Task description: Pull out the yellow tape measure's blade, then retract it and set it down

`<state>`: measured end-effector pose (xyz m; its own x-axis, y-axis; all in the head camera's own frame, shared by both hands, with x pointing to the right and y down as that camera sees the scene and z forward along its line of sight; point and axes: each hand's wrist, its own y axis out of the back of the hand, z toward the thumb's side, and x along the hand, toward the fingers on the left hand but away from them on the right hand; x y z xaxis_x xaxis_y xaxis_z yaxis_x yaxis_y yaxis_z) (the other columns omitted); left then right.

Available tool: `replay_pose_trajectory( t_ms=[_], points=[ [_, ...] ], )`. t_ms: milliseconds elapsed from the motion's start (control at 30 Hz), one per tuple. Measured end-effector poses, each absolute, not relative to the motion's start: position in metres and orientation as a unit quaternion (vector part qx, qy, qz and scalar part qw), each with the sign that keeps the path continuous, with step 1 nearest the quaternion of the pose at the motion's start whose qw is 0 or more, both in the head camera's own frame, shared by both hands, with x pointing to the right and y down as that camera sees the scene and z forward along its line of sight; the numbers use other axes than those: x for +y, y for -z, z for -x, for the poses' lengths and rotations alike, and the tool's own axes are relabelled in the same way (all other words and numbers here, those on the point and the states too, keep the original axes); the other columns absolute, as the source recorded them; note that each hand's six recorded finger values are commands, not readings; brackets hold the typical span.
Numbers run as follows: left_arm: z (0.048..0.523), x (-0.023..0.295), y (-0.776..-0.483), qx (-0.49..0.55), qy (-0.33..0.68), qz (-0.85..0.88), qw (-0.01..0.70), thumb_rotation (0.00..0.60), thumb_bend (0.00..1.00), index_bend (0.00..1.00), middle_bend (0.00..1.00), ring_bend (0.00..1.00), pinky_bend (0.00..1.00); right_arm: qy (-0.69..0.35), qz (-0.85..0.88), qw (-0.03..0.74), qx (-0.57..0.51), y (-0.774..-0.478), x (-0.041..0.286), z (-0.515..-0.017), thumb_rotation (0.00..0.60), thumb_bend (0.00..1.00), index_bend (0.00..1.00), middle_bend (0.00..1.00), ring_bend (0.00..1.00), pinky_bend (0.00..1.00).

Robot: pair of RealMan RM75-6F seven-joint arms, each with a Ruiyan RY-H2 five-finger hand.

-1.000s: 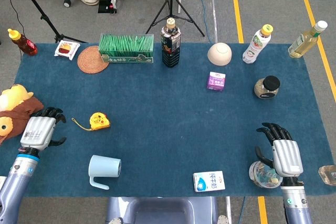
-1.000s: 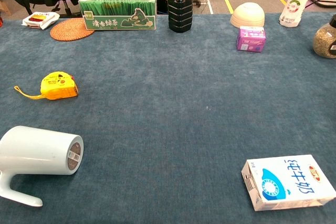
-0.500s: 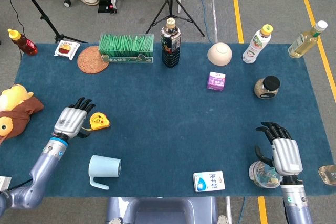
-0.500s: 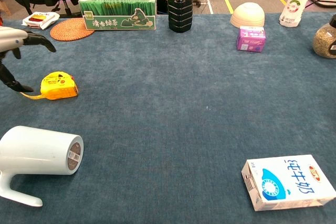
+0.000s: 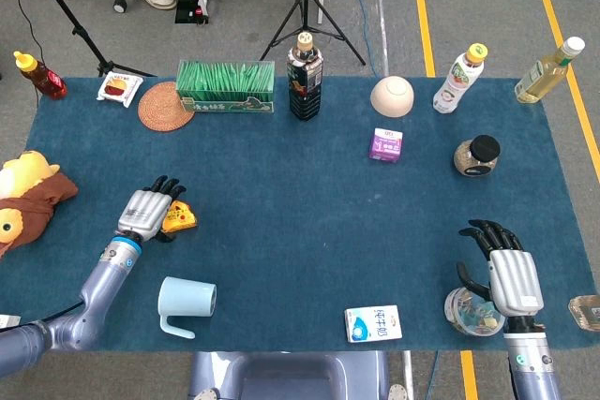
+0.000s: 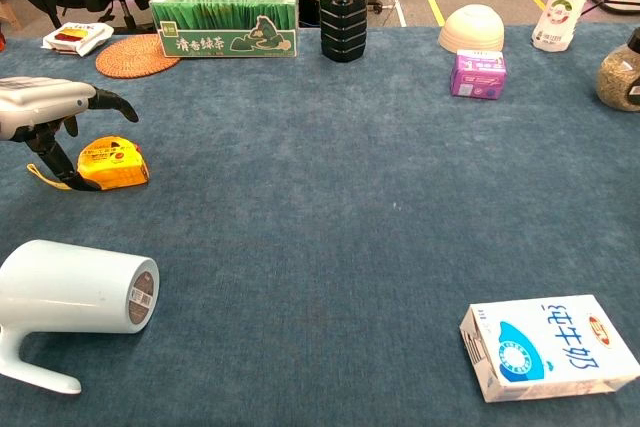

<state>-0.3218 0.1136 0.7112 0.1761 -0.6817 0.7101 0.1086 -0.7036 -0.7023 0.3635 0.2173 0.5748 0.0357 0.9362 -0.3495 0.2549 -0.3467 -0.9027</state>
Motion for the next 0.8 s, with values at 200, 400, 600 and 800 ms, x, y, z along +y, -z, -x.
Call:
replay_pose_trajectory(
  t_ms=[200, 400, 600, 800],
  points=[
    [0.325, 0.109, -0.718, 0.218, 0.610, 0.691, 0.320, 0.600, 0.15, 0.15, 0.11, 0.04, 0.30, -0.516, 0.637, 0.331, -0.468, -0.573, 0.219, -0.364, 0.566, 0.40, 0.29, 0.23, 0.19, 0.21],
    [0.328, 0.102, -0.724, 0.224, 0.615, 0.689, 0.313, 0.600, 0.15, 0.17, 0.11, 0.05, 0.30, -0.517, 0.634, 0.332, -0.469, -0.571, 0.220, -0.364, 0.567, 0.40, 0.29, 0.23, 0.19, 0.21],
    [0.330, 0.100, -0.728, 0.224, 0.616, 0.693, 0.301, 0.600, 0.15, 0.22, 0.13, 0.09, 0.32, -0.519, 0.631, 0.330, -0.472, -0.569, 0.221, -0.365, 0.565, 0.40, 0.29, 0.23, 0.19, 0.21],
    [0.325, 0.099, -0.731, 0.226, 0.607, 0.705, 0.290, 0.600, 0.17, 0.34, 0.24, 0.19, 0.36, -0.520, 0.628, 0.329, -0.476, -0.567, 0.222, -0.366, 0.566, 0.40, 0.29, 0.23, 0.19, 0.21]
  ],
)
